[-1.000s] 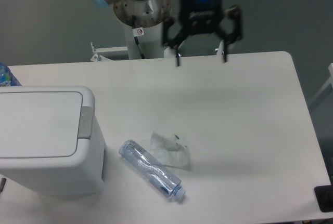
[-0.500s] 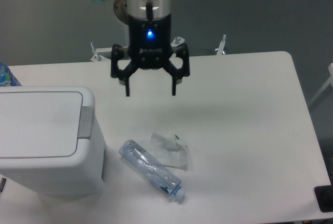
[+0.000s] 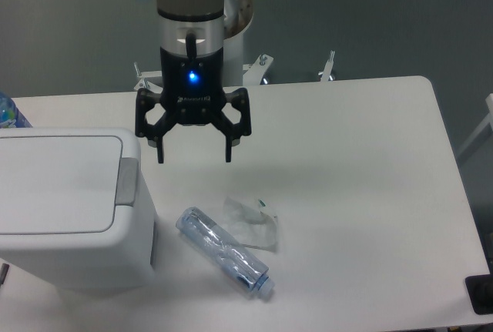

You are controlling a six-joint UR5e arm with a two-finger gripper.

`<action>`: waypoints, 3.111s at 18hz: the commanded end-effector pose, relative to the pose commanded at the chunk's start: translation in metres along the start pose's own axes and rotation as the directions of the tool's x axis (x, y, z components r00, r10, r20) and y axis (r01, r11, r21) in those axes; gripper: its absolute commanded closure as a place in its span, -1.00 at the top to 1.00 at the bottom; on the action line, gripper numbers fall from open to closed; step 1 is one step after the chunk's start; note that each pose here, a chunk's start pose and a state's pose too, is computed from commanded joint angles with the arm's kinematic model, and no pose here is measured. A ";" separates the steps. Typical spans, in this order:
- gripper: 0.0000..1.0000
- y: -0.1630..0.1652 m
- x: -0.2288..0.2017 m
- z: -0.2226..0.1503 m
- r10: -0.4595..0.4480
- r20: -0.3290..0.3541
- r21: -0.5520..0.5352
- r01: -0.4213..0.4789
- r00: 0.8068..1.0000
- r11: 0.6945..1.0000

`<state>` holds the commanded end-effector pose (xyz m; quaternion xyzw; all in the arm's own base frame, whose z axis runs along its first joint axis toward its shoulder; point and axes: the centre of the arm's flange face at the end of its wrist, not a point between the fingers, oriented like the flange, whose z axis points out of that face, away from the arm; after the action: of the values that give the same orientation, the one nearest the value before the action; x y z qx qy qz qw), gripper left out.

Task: Open the trash can
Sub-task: 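Move the gripper over the lid of the white trash can, then press the gripper down on the trash can lid edge to pop it open, then lift the gripper up and away from the opened trash can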

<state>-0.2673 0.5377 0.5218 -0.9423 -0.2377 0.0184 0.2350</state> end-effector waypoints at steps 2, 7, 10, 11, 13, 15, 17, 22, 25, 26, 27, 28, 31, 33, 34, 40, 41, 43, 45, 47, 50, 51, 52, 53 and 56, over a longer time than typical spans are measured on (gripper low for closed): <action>1.00 0.001 0.007 0.009 0.010 -0.006 -0.015 -0.010 1.000 1.000; 1.00 0.001 0.017 0.018 -0.024 -0.014 -0.029 0.023 1.000 0.999; 1.00 0.001 0.017 0.018 -0.027 -0.015 -0.029 0.026 1.000 0.999; 1.00 0.001 0.017 0.019 -0.027 -0.016 -0.031 0.026 1.000 0.999; 1.00 0.001 0.020 0.024 -0.027 -0.019 -0.037 0.026 0.999 0.999; 1.00 0.001 0.023 0.025 -0.031 -0.021 -0.039 0.030 0.999 0.999; 1.00 0.001 0.024 0.026 -0.035 -0.022 -0.041 0.034 0.999 0.999; 1.00 0.001 0.025 0.029 -0.036 -0.023 -0.046 0.035 0.999 0.998; 1.00 0.002 0.026 0.031 -0.035 -0.025 -0.049 0.034 0.999 0.998; 1.00 0.002 0.028 0.032 -0.033 -0.025 -0.051 0.031 0.999 0.998; 1.00 0.002 0.028 0.034 -0.032 -0.026 -0.054 0.030 0.999 0.998; 1.00 0.001 0.028 0.033 -0.031 -0.026 -0.053 0.030 0.999 0.998; 1.00 0.002 0.029 0.035 -0.031 -0.027 -0.056 0.029 0.999 0.998; 1.00 0.002 0.029 0.035 -0.031 -0.027 -0.056 0.029 0.999 0.998; 1.00 0.002 0.030 0.035 -0.029 -0.027 -0.056 0.028 0.999 0.998; 1.00 0.002 0.032 0.040 -0.026 -0.030 -0.064 0.025 0.999 0.998; 1.00 0.002 0.032 0.040 -0.026 -0.030 -0.064 0.025 0.999 0.998; 1.00 0.002 0.033 0.040 -0.025 -0.031 -0.064 0.023 0.999 0.998; 1.00 0.002 0.033 0.040 -0.025 -0.031 -0.064 0.023 0.999 0.998; 1.00 0.002 0.033 0.040 -0.023 -0.031 -0.063 0.021 0.999 0.998; 1.00 -0.005 0.033 0.030 -0.021 -0.028 -0.040 0.020 0.999 0.999; 1.00 -0.009 0.033 0.024 -0.015 -0.026 -0.025 0.014 1.000 1.000; 1.00 -0.015 0.034 0.016 -0.009 -0.023 -0.007 0.009 1.000 1.000; 1.00 -0.022 0.032 0.007 -0.002 -0.012 0.015 0.002 1.000 1.000; 1.00 -0.039 -0.005 -0.024 -0.021 0.130 0.064 0.013 0.991 0.998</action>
<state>-0.2852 0.5551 0.5606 -0.9291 -0.2597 0.0854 0.2489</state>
